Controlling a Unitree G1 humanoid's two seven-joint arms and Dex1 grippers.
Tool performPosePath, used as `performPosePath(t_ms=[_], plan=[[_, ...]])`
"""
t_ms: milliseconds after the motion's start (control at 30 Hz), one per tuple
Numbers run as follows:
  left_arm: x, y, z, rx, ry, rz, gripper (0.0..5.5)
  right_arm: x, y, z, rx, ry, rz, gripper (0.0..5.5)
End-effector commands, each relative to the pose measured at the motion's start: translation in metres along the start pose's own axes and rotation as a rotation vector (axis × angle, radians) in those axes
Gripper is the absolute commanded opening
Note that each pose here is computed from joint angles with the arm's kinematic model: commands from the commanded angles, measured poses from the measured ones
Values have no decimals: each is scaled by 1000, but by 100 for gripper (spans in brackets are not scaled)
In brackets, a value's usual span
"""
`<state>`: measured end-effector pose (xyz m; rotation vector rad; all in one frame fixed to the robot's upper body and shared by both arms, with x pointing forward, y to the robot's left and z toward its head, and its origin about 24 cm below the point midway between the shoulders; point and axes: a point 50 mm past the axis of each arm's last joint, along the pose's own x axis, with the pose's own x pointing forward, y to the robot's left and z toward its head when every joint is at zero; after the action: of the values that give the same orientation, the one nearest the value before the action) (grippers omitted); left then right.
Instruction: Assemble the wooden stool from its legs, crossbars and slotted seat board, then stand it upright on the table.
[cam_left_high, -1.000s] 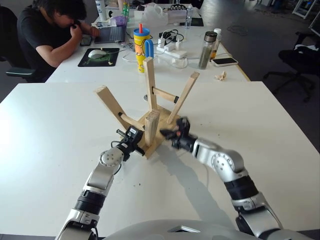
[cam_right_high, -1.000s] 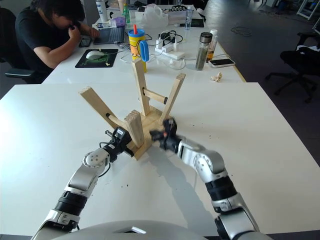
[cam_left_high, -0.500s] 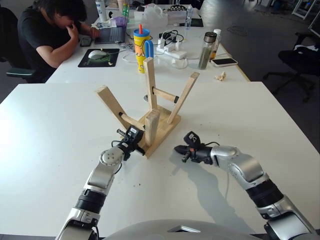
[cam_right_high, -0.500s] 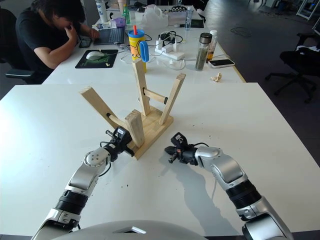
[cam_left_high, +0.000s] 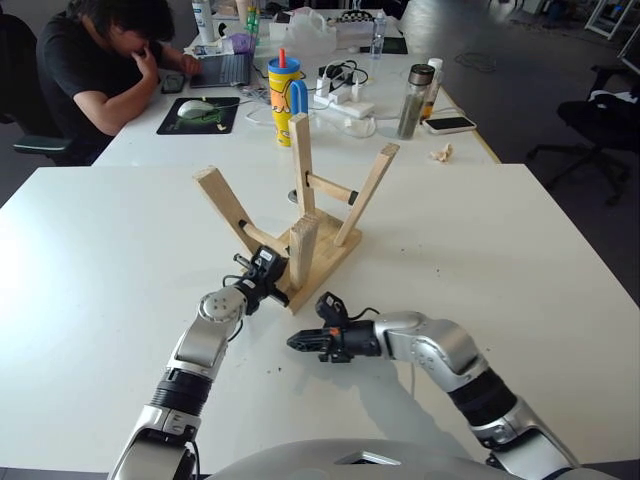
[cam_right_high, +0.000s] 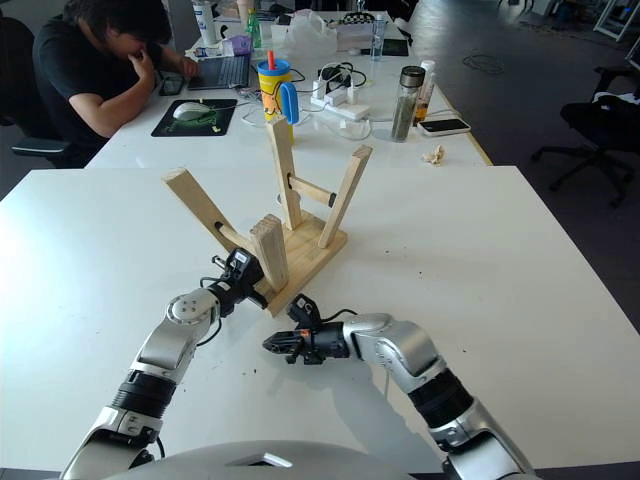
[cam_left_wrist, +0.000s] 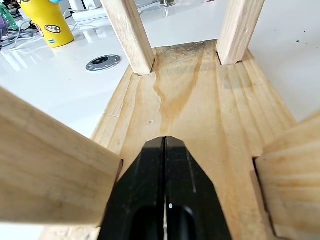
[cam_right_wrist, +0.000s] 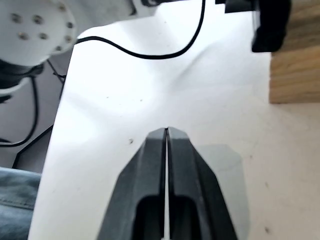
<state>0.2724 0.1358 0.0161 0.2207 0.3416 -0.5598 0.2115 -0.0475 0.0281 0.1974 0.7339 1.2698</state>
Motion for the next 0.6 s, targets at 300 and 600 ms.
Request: performPosePath(t_ms=[300,600], plan=[[-20,1,-27,-83,194,10,0,8,-37,17,-75,-32,-449,3],[-35,-12,2,-21,126,4,0,-22,-56,24,-132,-61,-606,3]])
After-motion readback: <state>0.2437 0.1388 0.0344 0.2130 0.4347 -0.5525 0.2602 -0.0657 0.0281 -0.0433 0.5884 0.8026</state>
